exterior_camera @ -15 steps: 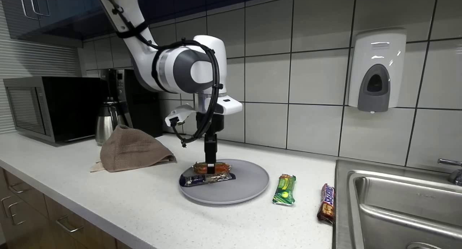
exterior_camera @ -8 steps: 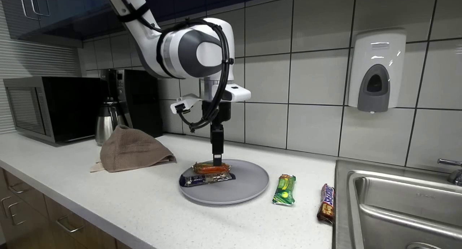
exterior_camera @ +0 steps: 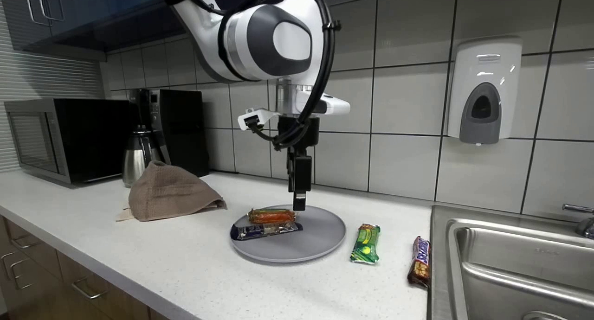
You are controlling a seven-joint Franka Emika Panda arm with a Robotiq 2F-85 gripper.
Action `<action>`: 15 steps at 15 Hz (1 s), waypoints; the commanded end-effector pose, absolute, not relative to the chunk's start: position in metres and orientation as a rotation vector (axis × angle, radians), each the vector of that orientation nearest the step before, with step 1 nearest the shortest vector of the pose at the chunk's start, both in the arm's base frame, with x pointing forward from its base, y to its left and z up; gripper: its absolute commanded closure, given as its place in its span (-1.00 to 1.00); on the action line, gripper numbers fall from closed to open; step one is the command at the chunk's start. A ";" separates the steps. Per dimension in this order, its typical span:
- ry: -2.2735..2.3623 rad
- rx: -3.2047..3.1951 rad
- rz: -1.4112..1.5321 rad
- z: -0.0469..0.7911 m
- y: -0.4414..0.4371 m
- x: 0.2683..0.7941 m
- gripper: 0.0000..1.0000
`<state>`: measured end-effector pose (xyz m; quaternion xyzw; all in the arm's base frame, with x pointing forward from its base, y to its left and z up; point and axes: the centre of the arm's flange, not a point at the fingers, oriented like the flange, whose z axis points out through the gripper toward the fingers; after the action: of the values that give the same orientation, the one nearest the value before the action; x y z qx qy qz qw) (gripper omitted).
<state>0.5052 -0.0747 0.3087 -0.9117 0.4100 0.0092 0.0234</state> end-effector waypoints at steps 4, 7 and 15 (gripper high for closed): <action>1.232 -2.868 0.082 0.326 -0.112 0.504 -1.00; 1.202 -2.893 0.107 0.332 -0.125 0.505 -1.00; 1.163 -2.965 0.125 0.334 -0.161 0.538 -1.00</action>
<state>0.5119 -0.1499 0.3386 -0.9240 0.3812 0.0285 -0.0100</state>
